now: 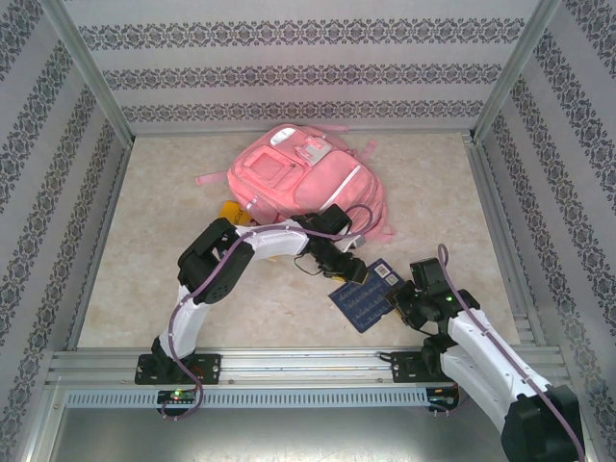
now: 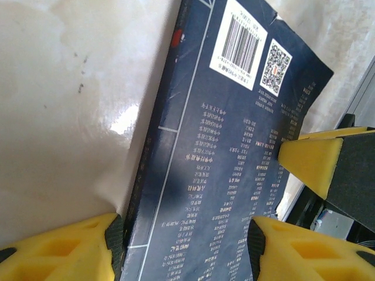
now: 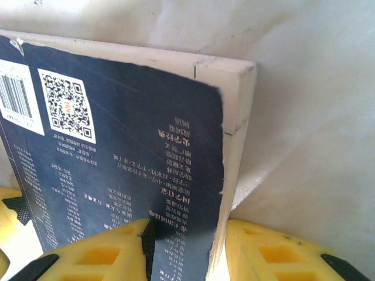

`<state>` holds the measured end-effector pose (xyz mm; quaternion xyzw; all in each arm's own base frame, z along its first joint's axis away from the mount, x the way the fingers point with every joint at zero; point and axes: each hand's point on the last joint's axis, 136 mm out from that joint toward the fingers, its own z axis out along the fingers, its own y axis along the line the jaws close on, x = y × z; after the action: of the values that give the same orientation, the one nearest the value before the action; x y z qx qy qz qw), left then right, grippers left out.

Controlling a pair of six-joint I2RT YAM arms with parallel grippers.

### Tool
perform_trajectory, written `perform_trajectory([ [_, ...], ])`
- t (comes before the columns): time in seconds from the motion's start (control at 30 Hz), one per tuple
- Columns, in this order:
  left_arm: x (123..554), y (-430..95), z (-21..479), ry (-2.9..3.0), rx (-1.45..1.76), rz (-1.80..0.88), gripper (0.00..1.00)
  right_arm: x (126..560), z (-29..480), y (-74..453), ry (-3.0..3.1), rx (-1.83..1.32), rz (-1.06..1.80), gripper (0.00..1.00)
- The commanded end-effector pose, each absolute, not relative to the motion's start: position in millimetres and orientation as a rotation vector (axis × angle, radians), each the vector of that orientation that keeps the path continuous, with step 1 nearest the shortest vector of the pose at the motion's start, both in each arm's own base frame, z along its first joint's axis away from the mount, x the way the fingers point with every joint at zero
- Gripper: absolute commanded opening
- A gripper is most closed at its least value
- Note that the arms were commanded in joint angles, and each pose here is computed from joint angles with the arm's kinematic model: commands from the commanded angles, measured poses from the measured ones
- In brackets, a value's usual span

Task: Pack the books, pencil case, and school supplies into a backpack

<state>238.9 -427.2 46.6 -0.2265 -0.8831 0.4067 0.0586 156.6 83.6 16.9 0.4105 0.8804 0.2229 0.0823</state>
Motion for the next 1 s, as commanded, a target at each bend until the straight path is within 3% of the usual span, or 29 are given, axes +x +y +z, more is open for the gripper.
perform_trajectory([
  [0.0, 213, -427, 45, -2.597, -0.671, 1.216, 0.58, 188, 46, 118, 2.563, 1.011, 0.955, 0.38],
  [0.63, 215, -423, 42, -2.624, -0.675, 1.201, 0.57, 188, 69, 128, 2.482, 0.966, 1.041, 0.38],
  [0.83, 220, -418, 49, -2.647, -0.651, 1.214, 0.57, 191, 64, 125, 2.489, 0.941, 1.001, 0.21],
  [0.97, 235, -400, 63, -2.701, -0.551, 1.258, 0.58, 193, 81, 126, 2.470, 0.859, 1.008, 0.17],
])
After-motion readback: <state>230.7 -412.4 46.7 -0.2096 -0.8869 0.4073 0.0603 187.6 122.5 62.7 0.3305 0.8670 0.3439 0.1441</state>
